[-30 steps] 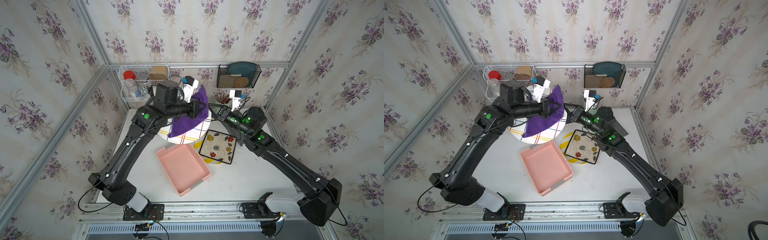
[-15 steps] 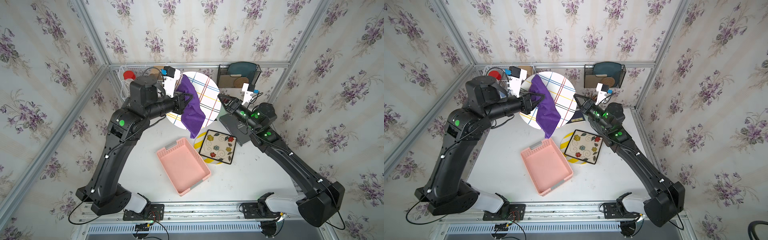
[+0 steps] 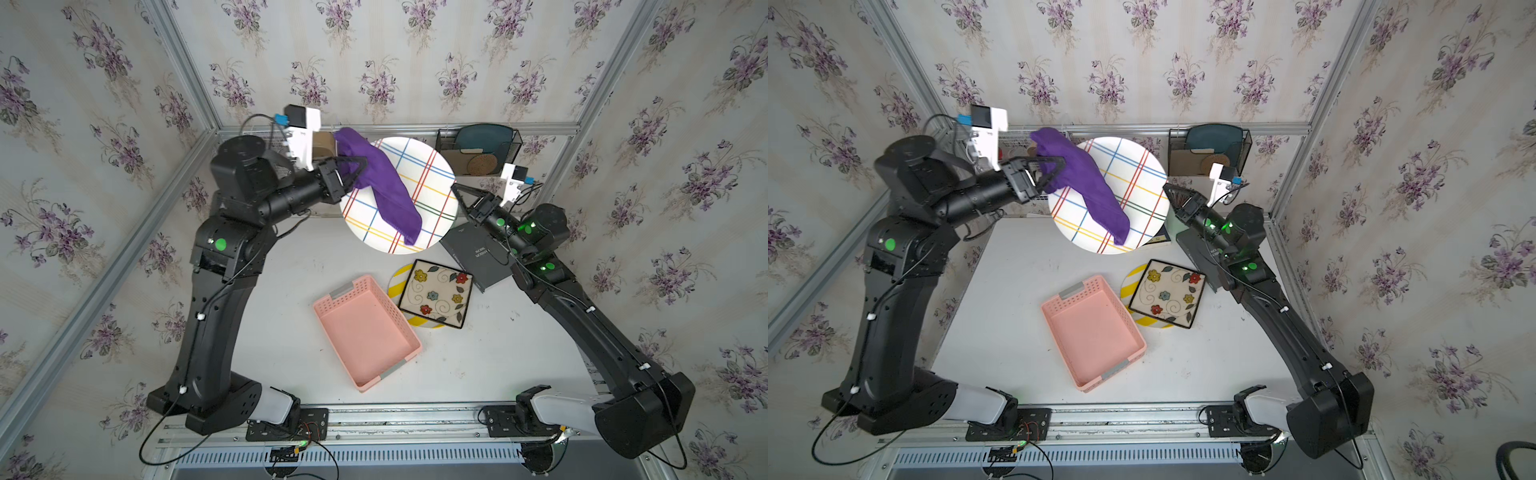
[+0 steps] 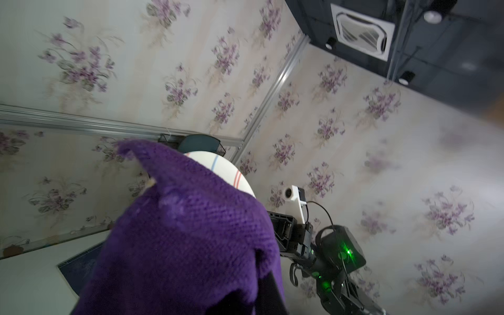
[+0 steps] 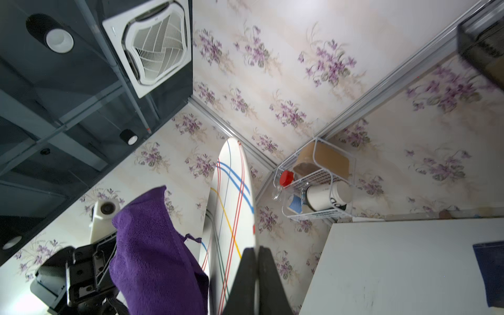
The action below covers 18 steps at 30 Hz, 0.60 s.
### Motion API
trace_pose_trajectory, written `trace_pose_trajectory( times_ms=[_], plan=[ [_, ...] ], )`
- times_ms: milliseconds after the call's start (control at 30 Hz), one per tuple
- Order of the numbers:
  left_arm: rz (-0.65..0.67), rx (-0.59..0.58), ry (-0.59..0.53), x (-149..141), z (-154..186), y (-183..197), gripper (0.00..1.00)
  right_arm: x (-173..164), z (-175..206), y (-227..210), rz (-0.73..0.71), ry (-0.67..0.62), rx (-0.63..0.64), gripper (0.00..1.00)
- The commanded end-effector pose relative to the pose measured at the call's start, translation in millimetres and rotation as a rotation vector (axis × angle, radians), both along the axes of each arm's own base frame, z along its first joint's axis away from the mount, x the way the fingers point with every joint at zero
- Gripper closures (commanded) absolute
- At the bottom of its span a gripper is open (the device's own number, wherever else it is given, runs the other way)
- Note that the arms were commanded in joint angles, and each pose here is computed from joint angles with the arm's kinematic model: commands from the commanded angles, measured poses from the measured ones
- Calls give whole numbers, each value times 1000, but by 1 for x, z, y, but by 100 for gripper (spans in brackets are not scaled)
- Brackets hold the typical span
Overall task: Wipe the wet plate dry
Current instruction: Wipe the plate with towel.
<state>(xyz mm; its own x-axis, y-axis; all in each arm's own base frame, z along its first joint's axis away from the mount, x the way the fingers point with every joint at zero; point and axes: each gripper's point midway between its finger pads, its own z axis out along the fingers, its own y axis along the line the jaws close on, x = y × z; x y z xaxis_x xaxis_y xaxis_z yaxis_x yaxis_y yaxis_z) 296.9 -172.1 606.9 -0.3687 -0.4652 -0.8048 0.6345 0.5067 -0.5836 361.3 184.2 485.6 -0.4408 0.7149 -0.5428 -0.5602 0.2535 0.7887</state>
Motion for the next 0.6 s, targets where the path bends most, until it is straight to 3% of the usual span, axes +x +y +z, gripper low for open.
trace_pose_trajectory(
  times_ms=[0, 233, 433, 567],
  plan=[
    [-25, -245, -16, -4, 34, 28, 100, -22, 40, -19, 51, -107, 129, 100],
    [-151, -426, 94, 23, 7, 30, 100, -39, 58, -24, 105, -158, 225, 100],
    [-257, -498, 63, 28, 19, 22, 100, -39, 68, -20, 120, -175, 212, 100],
    [-409, -539, 51, 28, 29, -9, 100, -34, 67, -5, 126, -166, 167, 100]
  ],
)
